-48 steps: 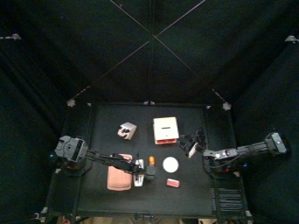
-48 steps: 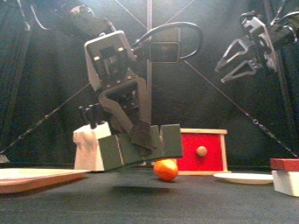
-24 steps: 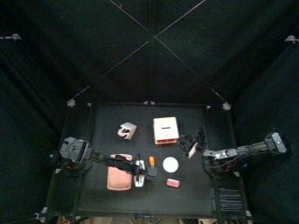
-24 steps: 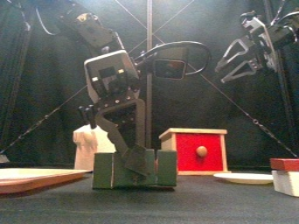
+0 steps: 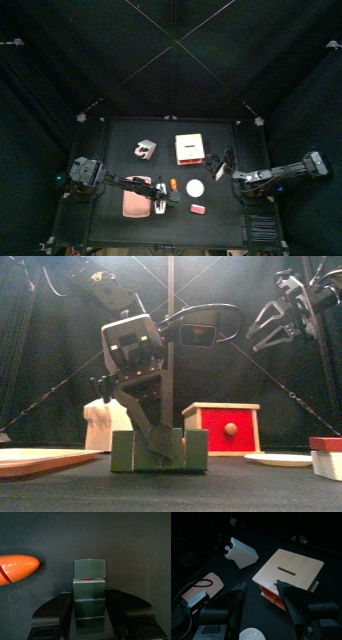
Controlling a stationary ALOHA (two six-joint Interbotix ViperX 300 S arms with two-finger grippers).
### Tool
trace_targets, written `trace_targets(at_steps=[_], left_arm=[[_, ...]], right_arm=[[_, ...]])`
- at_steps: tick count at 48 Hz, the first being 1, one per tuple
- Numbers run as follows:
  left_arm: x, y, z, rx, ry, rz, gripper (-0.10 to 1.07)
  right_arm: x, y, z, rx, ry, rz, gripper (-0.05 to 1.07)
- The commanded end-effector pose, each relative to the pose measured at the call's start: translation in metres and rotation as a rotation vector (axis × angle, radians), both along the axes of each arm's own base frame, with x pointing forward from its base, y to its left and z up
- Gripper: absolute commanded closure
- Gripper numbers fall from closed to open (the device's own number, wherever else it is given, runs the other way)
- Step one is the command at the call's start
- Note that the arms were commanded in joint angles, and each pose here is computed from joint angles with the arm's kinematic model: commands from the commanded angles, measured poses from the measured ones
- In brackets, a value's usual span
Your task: Put sushi roll below carrot
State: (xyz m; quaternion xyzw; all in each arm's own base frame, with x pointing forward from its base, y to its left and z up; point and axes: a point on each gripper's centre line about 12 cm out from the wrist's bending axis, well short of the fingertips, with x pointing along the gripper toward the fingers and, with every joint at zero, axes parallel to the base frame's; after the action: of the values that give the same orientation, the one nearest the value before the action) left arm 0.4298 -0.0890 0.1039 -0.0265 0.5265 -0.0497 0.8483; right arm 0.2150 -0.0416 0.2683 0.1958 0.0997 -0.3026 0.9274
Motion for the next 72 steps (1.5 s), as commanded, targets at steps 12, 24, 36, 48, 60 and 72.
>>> trace_targets(at_steps=[12,24,36,48,60,72], left_arm=[[0.009,0.001,0.012,-0.015,-0.038,0.016,0.21],[0.011,0.001,0.015,-0.056,-0.042,0.053,0.16],[0.012,0.002,0.018,-0.063,-0.047,0.059,0.02],[0.012,0.001,0.026,-0.063,-0.069,0.053,0.01],[0.012,0.002,0.033,-0.06,-0.081,0.049,0.01],[0.011,0.002,0.04,-0.062,-0.094,0.047,0.01]], right_arm=[[0.001,0.0,0.004,-0.005,-0.008,0.002,0.17],[0.001,0.0,0.003,-0.004,-0.008,0.002,0.17],[0.001,0.0,0.003,-0.002,-0.007,0.001,0.17],[0.001,0.002,0.001,0.0,-0.002,0.014,0.17],[0.003,0.004,0.003,0.006,-0.01,0.03,0.17],[0.002,0.004,0.001,0.011,-0.007,0.03,0.17]])
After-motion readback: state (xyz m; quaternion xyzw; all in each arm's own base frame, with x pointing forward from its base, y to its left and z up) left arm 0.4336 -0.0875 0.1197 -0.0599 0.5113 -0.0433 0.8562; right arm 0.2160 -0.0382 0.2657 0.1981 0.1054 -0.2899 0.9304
